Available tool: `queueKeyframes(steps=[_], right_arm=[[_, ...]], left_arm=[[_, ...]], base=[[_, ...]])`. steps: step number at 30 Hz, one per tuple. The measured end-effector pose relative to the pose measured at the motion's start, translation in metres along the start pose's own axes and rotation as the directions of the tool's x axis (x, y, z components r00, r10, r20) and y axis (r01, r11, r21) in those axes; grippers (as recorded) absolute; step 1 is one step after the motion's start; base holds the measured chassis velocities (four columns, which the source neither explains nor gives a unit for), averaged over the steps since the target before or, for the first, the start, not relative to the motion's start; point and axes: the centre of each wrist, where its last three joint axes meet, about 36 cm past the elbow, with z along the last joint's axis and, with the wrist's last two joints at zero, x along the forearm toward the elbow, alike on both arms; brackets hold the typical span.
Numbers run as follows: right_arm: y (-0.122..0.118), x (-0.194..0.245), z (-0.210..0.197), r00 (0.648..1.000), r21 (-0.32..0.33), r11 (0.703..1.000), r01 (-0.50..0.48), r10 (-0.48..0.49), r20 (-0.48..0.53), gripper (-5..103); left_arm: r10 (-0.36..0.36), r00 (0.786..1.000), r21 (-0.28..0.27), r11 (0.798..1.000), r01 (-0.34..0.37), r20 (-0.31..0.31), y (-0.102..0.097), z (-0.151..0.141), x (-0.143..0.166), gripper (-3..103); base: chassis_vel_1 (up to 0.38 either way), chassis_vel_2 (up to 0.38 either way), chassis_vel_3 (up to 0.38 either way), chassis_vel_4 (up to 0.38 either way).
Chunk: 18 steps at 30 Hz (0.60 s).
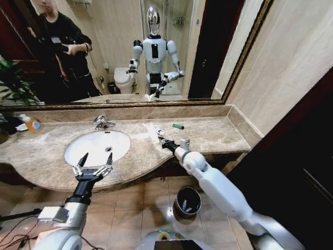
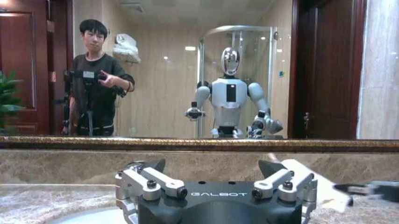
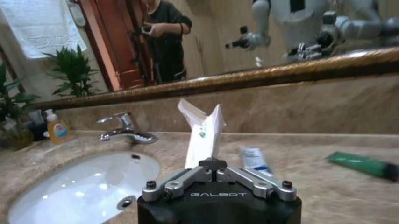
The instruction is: Pick up the trash from the sink and place it in the trash bin.
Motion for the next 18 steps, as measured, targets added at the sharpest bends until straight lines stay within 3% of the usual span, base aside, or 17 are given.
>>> queueKeyframes(steps=[6, 8, 12, 18], right_arm=[[-0.015, 0.048, 0.005, 1.000, 0.062, 0.998, -0.021, 0.020, 0.009, 0], [-0.023, 0.085, 0.016, 0.999, 0.154, 0.987, -0.039, 0.038, 0.009, 0], [-0.022, 0.118, 0.025, 0.998, 0.217, 0.974, -0.059, 0.059, 0.007, 0], [-0.021, 0.169, 0.047, 0.995, 0.258, 0.961, -0.101, 0.104, 0.003, 0]], left_arm=[[0.000, 1.000, 0.000, 1.000, 0.000, 0.000, 0.000, 0.000, 0.000, 100], [0.000, 1.000, 0.000, 1.000, 0.000, 0.000, 0.000, 0.000, 0.000, 100], [0.000, 1.000, 0.000, 1.000, 0.000, 0.000, 0.000, 0.000, 0.000, 100], [0.000, 1.000, 0.000, 1.000, 0.000, 0.000, 0.000, 0.000, 0.000, 100]], base=[[0.000, 0.000, 0.000, 0.000], [0.000, 0.000, 0.000, 0.000], [0.000, 0.000, 0.000, 0.000], [0.000, 0.000, 0.000, 0.000]])
